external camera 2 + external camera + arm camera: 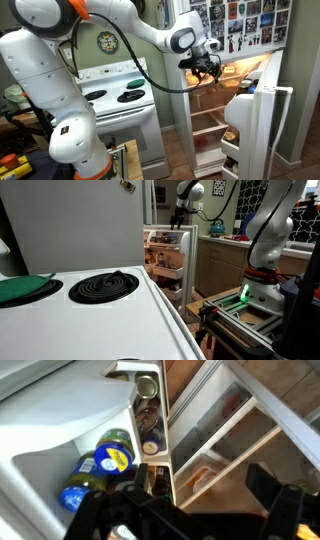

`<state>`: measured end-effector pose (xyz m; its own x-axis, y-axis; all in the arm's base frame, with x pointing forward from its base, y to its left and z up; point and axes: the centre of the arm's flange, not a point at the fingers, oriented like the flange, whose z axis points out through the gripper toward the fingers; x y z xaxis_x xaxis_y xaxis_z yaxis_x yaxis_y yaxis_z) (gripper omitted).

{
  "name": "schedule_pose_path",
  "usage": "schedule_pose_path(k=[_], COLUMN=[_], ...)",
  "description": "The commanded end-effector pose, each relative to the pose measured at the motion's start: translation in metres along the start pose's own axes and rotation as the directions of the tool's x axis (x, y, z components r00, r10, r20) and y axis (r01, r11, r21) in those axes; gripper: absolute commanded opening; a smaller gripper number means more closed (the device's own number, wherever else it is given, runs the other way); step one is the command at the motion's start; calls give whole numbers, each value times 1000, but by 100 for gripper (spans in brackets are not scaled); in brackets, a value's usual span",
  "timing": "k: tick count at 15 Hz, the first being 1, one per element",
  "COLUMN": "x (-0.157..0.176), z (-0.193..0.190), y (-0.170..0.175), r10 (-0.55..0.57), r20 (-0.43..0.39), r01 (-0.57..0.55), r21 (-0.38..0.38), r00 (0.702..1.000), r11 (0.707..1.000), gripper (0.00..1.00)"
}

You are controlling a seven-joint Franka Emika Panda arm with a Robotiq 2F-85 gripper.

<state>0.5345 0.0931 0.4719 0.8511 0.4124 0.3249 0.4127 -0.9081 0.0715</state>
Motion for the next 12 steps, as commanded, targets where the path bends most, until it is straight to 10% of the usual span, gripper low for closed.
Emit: schedule_pose_path(k=[1,12], x=[6,-3], z=[52,139], y=[-27,-59], r10=[118,355], r20=[98,148], r01=[-126,-356], r21=[76,-20], r00=[988,923], r11=[989,934], gripper=[100,100])
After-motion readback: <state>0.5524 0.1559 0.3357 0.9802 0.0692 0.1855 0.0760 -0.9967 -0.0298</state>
